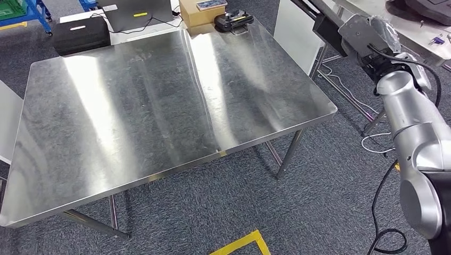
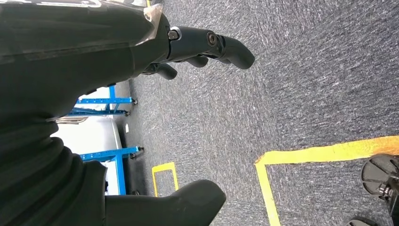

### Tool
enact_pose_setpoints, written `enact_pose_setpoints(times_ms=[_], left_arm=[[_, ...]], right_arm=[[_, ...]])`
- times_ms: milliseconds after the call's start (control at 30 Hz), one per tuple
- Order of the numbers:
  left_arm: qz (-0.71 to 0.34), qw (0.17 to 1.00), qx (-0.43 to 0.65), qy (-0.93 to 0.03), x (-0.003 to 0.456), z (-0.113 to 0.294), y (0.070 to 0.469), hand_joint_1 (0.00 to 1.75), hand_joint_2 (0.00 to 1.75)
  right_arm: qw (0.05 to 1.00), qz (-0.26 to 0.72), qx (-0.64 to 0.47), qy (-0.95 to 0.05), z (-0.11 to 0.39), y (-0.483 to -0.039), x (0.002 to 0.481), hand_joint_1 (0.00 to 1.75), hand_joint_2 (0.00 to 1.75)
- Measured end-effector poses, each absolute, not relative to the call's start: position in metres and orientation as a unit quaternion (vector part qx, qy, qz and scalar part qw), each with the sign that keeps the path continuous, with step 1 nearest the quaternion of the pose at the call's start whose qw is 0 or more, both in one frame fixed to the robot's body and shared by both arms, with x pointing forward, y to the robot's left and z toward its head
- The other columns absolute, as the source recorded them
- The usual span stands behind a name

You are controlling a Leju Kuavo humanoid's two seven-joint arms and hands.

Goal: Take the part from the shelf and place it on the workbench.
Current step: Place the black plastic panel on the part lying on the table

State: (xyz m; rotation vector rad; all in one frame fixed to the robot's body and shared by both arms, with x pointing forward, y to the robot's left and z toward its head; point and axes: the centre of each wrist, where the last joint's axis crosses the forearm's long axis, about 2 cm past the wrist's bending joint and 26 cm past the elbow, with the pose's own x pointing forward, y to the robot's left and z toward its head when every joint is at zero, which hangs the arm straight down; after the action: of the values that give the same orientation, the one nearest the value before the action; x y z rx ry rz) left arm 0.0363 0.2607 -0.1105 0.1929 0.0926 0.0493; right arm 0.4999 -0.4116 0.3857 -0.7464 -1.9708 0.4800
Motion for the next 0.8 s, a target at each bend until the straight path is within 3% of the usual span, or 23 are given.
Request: enact_pose_setpoints(times_ms=[800], left_arm=[[0.025, 0.994, 0.097, 0.035, 0.036, -0.111, 0.261, 0.0, 1.75]], right_arm=[[0.466, 0.225, -0.312, -0.796, 0.369, -0.406, 0.501, 1.75, 1.75]])
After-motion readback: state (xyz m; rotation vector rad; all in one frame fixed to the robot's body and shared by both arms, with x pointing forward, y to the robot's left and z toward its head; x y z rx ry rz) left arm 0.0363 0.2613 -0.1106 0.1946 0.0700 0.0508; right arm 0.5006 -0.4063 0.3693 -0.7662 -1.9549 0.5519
